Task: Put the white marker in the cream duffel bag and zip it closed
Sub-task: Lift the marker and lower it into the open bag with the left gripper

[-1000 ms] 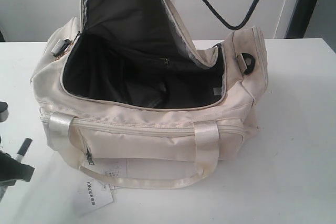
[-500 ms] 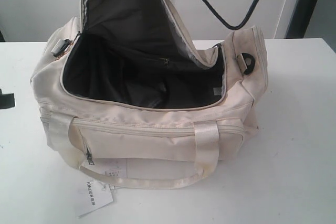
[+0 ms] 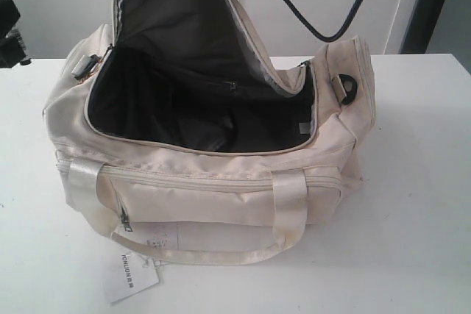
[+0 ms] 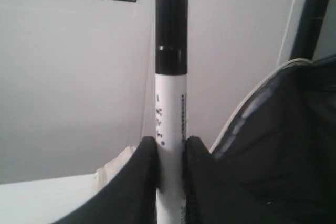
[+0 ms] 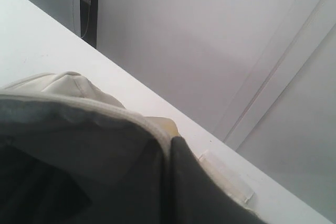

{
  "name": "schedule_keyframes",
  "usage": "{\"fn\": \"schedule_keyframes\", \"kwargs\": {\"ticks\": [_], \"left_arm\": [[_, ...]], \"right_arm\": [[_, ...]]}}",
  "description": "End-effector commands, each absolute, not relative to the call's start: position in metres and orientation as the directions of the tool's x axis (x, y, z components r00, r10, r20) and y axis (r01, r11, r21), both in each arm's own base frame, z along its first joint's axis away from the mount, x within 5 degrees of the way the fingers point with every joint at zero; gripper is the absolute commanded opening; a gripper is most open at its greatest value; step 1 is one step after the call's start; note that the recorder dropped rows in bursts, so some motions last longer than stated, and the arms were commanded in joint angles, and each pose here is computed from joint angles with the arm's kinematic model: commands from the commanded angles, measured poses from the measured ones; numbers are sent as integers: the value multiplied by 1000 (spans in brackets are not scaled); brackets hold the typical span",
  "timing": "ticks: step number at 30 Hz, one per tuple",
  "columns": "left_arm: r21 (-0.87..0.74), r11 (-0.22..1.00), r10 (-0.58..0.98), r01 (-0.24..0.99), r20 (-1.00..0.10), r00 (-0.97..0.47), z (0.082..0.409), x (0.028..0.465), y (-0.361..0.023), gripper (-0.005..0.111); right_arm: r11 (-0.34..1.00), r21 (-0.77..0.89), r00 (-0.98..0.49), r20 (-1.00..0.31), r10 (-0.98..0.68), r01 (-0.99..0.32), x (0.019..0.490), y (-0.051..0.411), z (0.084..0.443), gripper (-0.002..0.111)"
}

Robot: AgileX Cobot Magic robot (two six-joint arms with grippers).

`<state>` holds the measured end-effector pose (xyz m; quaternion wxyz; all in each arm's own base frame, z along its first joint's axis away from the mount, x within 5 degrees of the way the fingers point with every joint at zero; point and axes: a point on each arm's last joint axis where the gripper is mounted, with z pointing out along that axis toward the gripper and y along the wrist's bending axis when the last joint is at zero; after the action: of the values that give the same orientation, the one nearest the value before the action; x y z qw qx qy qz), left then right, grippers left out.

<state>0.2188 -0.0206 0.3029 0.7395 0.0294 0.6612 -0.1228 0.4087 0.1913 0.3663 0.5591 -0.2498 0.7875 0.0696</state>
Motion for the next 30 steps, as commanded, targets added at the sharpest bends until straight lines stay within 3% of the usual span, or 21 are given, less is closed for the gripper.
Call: {"fn": "schedule_keyframes", "kwargs": {"ticks": [1,10,19,25,28,30], "left_arm": [[-105,934,-163,343,-976,147,298,227,-31,0],[-57,862,-164,504,-972,171,285,252,-46,0],[-37,825,-149,564,-977,153,282,281,-65,0],[93,773,-41,627,-980,196,275,292,-89,0],[124,763,-17,635,-977,212,272,297,-97,7],[123,763,-10,635,-979,202,269,300,-98,20]], "right_arm": [[874,-170,-226,-927,-298,-455,408,185,376,0],[874,-170,-226,-927,-298,-455,408,185,376,0],[874,-170,-226,-927,-298,-455,408,185,376,0],[874,-170,-226,-927,-298,-455,408,185,376,0],[874,-170,-226,-927,-298,-455,408,185,376,0],[874,-170,-226,-927,-298,-455,408,185,376,0]]}}
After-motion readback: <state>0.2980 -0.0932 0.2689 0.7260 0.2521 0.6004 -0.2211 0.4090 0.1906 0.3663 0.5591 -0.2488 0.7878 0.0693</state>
